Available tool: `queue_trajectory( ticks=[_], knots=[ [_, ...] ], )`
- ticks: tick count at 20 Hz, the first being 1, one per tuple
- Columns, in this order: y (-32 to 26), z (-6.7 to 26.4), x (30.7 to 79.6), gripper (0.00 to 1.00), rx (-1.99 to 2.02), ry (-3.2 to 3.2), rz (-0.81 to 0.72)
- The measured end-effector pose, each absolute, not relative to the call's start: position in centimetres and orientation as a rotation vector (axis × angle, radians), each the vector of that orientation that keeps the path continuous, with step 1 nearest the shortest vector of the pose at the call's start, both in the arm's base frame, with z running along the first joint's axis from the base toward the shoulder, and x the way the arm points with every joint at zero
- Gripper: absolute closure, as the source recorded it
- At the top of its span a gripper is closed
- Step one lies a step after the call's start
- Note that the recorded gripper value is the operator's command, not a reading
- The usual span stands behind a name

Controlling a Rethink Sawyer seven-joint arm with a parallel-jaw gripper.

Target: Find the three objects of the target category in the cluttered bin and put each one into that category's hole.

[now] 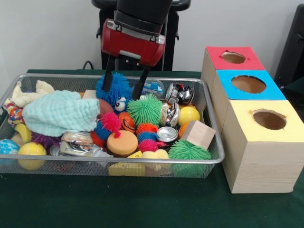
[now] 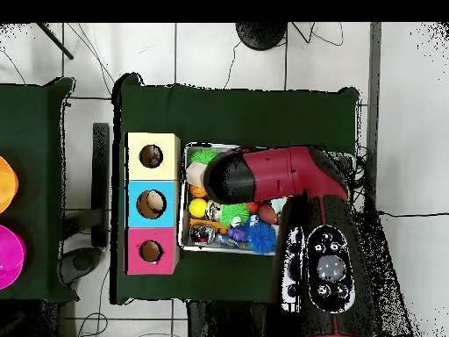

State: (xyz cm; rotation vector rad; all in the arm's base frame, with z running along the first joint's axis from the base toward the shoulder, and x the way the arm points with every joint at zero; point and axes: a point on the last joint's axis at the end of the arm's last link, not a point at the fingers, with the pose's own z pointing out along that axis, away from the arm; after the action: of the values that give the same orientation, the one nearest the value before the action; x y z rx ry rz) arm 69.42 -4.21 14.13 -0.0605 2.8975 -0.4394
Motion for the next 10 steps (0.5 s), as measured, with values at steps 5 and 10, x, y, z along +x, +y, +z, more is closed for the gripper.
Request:
queue_trajectory(
  ticks=[5, 10],
  knots=[
    [-4.9, 15.7, 70.9, 0.0, -0.101, 2.874, -0.533],
    [-6.1, 16.6, 71.8, 0.0, -0.113, 2.842, -0.587]
  ],
)
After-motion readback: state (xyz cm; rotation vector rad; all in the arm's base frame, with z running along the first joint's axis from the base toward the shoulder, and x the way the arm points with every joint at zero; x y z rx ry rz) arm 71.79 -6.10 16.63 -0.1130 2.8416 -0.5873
